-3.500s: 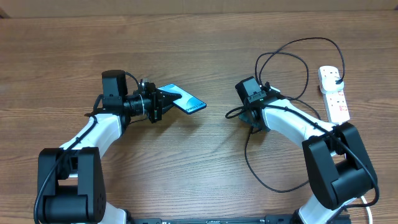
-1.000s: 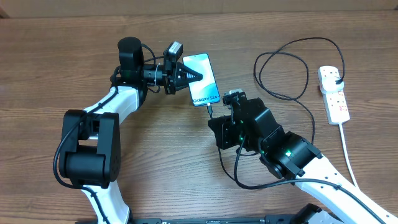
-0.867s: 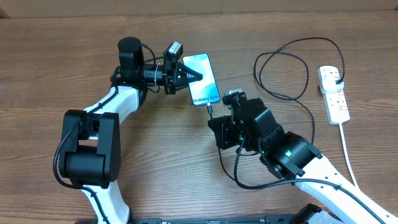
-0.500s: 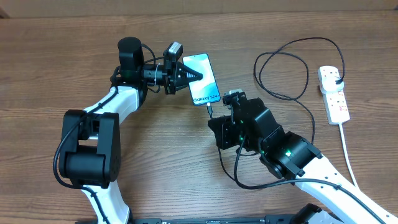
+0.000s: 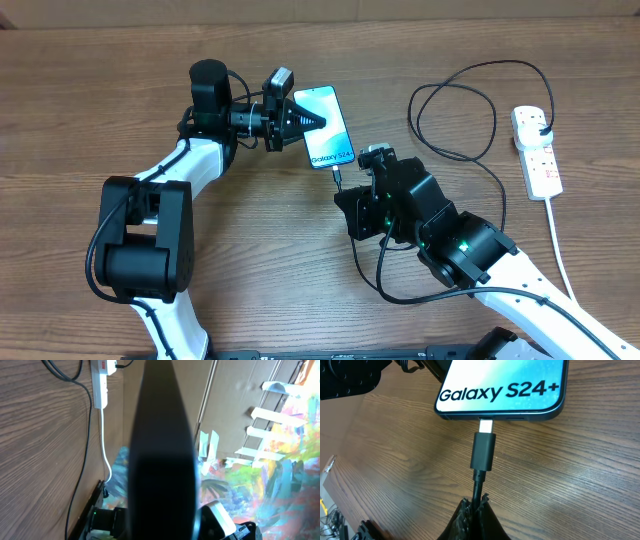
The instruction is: Plug charger to phone and switch on socket
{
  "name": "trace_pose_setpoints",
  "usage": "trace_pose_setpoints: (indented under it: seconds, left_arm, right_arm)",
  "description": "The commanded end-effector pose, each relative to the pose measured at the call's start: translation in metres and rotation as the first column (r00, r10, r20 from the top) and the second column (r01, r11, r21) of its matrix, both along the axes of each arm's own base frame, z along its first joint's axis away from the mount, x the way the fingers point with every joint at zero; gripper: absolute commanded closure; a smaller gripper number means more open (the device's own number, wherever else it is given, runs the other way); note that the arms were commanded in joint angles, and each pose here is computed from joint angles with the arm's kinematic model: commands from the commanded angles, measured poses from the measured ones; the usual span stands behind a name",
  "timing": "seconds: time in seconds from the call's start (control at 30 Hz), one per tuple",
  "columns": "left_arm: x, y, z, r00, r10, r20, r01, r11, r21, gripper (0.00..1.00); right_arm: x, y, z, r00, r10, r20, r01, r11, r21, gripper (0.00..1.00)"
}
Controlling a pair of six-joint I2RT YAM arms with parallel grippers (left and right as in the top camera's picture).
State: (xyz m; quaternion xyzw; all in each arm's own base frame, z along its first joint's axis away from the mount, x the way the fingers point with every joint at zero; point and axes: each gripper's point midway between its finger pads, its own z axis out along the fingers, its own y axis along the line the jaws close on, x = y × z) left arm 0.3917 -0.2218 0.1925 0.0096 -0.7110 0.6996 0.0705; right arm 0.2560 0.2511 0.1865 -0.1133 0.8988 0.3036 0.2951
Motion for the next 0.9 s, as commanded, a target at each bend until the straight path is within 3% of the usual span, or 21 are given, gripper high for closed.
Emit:
trace_pose_setpoints:
  seconds: [0.0, 0.87]
  left_arm:
    - [-0.0020, 0.0011, 0.0122, 0.998, -0.039, 0.045, 0.040, 0.999, -0.016, 0.96]
    - [-0.0014, -0.0060, 0.0111, 0.998, -0.030, 0.053, 0.031, 0.999, -0.010, 0.96]
  right_arm:
    - [-0.0005, 0.0028, 0.0061, 1.000, 0.010, 0.018, -0.010, 1.000, 0.011, 0.96]
    - [0.0008, 0.0032, 0.0071, 1.000, 0.007, 0.024, -0.008, 1.000, 0.014, 0.96]
